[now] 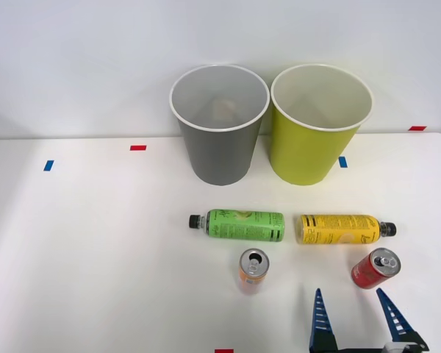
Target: Put cans in the gray bin, plastic bottles in the light green bin
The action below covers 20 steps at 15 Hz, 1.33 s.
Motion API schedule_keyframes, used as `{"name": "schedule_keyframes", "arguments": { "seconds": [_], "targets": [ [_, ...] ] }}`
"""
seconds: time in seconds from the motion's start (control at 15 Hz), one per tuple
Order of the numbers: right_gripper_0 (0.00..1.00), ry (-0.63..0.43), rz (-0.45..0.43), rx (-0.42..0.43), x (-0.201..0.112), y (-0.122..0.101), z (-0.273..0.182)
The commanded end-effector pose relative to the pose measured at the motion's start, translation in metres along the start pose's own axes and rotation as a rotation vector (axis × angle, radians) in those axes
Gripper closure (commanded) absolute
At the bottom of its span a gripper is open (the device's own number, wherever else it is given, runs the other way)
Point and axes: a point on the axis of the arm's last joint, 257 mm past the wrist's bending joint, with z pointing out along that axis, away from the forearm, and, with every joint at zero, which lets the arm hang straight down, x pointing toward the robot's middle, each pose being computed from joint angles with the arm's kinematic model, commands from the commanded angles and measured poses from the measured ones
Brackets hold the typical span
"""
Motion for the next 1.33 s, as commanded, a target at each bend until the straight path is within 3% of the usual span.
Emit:
{"name": "schedule_keyframes", "arguments": {
  "seconds": [0.07, 0.53, 1.33],
  "targets": [
    [0.00, -0.029, 0.058, 0.049, -0.008, -0.022, -0.010],
    [0.00, -0.068, -0.015, 0.089, -0.001, -0.057, -0.011],
    [0.00, -0.079, -0.052, 0.087, -0.002, -0.063, 0.024]
  ]
}}
